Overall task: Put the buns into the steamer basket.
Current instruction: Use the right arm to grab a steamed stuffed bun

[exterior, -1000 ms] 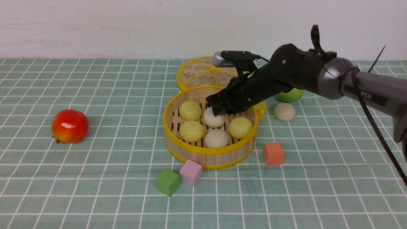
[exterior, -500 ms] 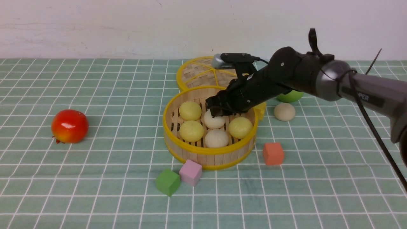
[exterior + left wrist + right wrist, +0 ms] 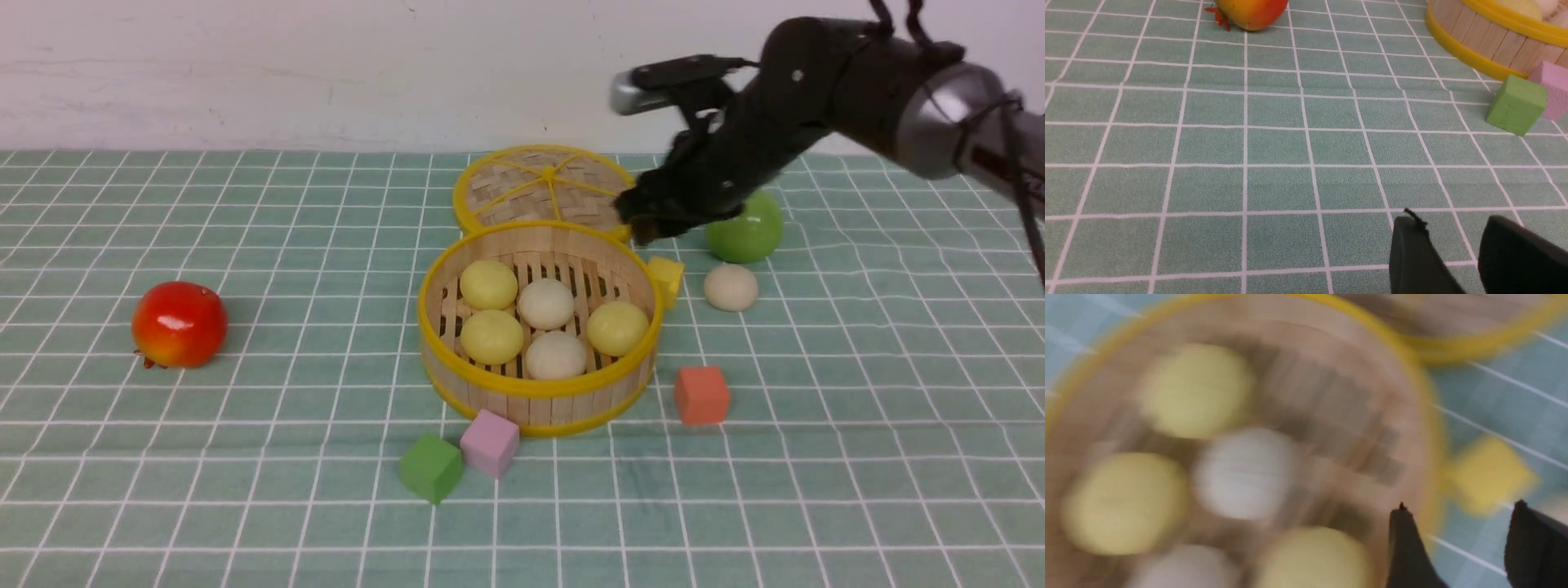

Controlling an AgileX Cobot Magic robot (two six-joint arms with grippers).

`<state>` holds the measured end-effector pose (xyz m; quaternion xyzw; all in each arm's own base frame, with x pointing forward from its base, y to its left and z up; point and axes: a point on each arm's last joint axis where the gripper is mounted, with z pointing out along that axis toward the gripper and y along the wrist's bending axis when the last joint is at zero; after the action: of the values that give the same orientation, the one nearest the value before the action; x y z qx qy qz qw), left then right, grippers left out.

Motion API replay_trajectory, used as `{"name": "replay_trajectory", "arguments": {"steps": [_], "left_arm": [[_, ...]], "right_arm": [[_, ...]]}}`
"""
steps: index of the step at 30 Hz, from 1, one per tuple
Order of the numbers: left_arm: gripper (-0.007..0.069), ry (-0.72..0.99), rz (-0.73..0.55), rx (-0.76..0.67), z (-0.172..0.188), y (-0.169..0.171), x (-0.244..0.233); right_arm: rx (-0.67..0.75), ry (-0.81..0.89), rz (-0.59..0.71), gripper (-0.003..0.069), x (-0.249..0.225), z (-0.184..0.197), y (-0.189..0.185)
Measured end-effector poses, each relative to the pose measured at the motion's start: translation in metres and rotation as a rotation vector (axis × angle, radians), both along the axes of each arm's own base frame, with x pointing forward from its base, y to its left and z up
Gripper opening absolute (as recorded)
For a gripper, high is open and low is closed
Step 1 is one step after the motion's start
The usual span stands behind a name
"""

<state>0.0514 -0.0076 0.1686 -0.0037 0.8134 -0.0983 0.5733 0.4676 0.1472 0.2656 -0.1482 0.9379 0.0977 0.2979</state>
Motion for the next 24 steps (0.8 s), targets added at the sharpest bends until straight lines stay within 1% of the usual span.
{"name": "replay_trajectory", "arguments": {"steps": [4, 7, 9, 16, 24], "left_arm": [[0.0238, 0.000, 0.000, 0.000, 0.000, 0.000, 0.000], [0.0238, 0.000, 0.000, 0.000, 0.000, 0.000, 0.000], [0.0238, 0.000, 0.000, 0.000, 0.000, 0.000, 0.000], [0.0238, 0.000, 0.000, 0.000, 0.000, 0.000, 0.000], [0.0238, 0.000, 0.000, 0.000, 0.000, 0.000, 0.000]], "right_arm": [[-0.025, 0.034, -0.137, 0.0304, 0.009, -0.007, -0.031], [-0.015, 0.036, -0.181, 0.0299, 0.014, -0.012, -0.042], [-0.008, 0.042, -0.216, 0.0297, 0.020, -0.022, -0.051], [0.001, 0.053, -0.259, 0.0297, 0.034, -0.053, -0.065], [0.080, -0.019, -0.292, 0.0297, 0.044, -0.054, -0.067]]}}
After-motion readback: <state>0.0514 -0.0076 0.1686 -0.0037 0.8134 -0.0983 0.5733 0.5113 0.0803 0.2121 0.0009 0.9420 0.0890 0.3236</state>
